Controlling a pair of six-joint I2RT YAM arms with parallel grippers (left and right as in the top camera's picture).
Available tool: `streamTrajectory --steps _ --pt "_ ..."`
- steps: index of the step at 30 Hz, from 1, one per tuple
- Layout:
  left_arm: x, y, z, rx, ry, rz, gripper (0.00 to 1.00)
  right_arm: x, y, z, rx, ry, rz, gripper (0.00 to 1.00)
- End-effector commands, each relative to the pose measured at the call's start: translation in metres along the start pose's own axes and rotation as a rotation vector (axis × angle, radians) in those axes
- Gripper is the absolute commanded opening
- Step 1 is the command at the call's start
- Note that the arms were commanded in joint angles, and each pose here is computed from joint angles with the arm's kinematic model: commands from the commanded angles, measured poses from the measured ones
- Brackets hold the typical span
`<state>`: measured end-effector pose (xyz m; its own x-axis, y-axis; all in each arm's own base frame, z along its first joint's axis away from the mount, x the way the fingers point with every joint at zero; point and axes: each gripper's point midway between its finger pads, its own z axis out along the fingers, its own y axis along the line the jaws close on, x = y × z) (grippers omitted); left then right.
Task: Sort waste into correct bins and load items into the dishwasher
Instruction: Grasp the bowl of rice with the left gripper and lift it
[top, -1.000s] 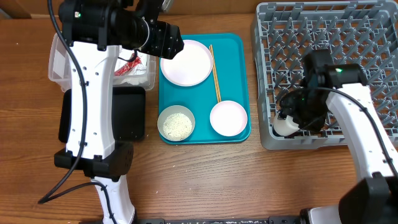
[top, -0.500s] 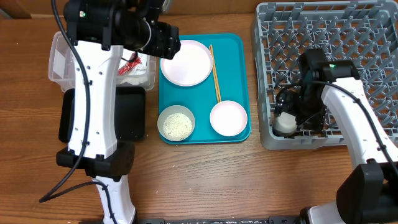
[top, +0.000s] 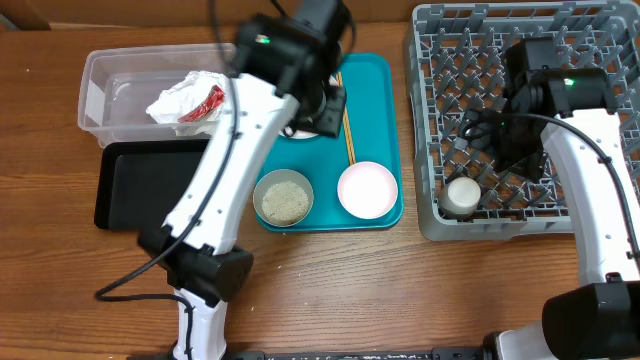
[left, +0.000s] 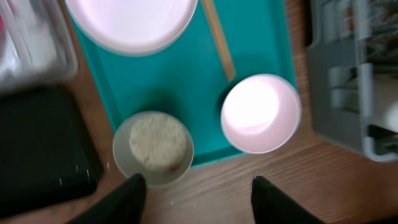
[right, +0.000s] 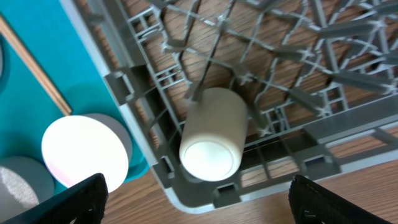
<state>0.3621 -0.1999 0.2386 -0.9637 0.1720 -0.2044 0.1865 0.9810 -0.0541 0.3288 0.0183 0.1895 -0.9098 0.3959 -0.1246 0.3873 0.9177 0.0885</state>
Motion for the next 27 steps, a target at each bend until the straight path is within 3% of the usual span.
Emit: streamTrajectory --steps 1,10,27 --pt "0.013 0.025 0.04 -0.161 0.077 -0.142 0.45 -0.008 -0.007 -0.006 0.015 -0.03 -0.015 0.95" --pt "0.036 -0.005 0.147 0.01 0.191 -0.166 0.43 -0.007 -0.005 -0.006 0.0 -0.026 -0.021 0.95" --pt "0.065 0.019 0.174 -0.121 0.244 -0.287 0.39 -0.007 -0.005 -0.006 0.0 -0.027 -0.021 0.95"
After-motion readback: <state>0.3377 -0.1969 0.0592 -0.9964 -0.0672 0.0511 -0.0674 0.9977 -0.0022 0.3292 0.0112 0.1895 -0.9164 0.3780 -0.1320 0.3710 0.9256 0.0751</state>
